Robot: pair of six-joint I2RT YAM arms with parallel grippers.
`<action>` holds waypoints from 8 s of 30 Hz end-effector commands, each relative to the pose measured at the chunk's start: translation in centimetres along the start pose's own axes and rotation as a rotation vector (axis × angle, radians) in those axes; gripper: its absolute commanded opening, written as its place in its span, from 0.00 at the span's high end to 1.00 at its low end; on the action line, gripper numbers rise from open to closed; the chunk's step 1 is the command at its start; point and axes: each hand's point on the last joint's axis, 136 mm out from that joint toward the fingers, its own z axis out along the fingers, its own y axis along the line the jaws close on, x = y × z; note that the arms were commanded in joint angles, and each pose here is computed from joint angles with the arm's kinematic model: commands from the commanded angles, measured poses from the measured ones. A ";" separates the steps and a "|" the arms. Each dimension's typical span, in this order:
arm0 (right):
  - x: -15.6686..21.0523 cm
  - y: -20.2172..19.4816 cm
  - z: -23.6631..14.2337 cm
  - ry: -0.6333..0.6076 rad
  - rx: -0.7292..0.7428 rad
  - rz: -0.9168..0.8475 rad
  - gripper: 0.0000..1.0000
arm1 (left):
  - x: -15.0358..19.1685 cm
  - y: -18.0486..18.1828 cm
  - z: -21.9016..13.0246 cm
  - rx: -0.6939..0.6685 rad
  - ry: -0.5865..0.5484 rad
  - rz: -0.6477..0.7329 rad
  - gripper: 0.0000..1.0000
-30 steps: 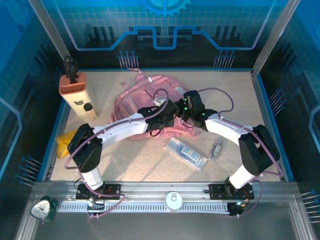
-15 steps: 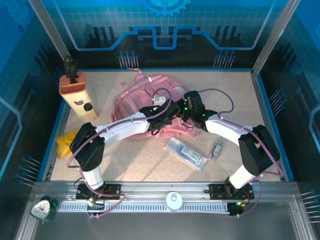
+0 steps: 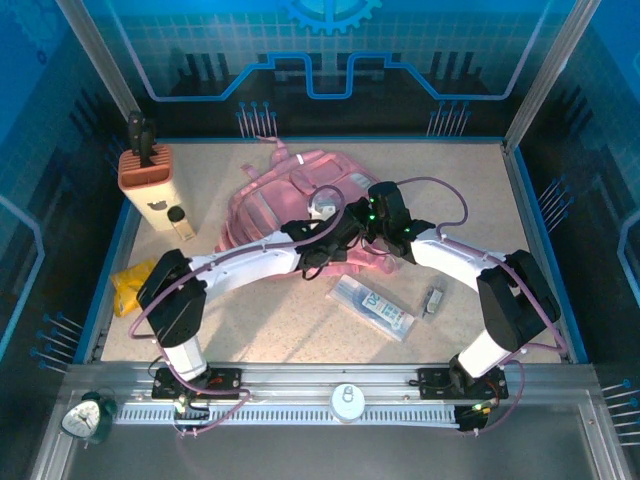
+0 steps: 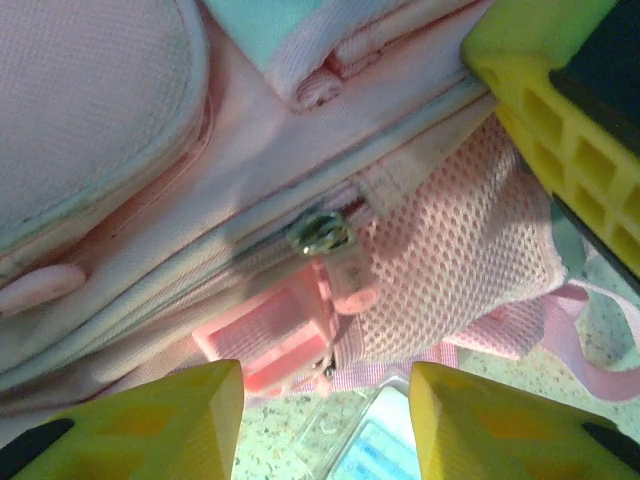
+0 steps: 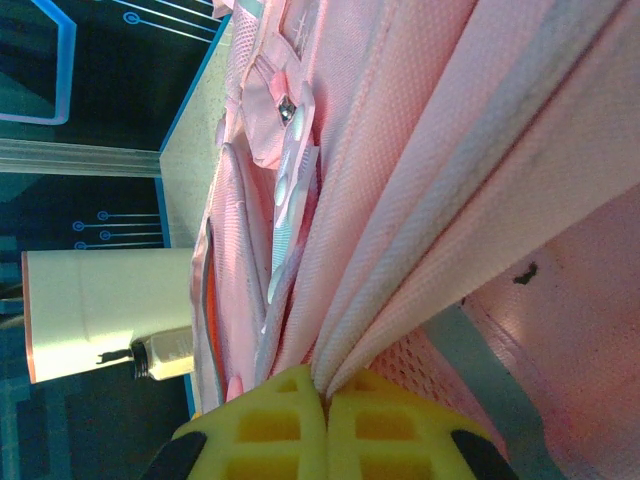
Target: Pack the student bag
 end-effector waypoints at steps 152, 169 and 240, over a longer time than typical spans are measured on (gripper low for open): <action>-9.4 1.1 2.8 0.070 -0.115 -0.102 1.00 | 1.0 11.5 -0.3 0.122 0.067 -0.103 1.00; 5.1 -0.2 0.2 0.302 -0.088 -0.069 0.49 | 0.1 6.9 0.3 0.078 0.074 -0.133 1.00; 8.6 -2.9 0.7 0.251 0.050 -0.117 0.49 | 1.3 8.6 2.9 0.043 0.070 -0.023 1.00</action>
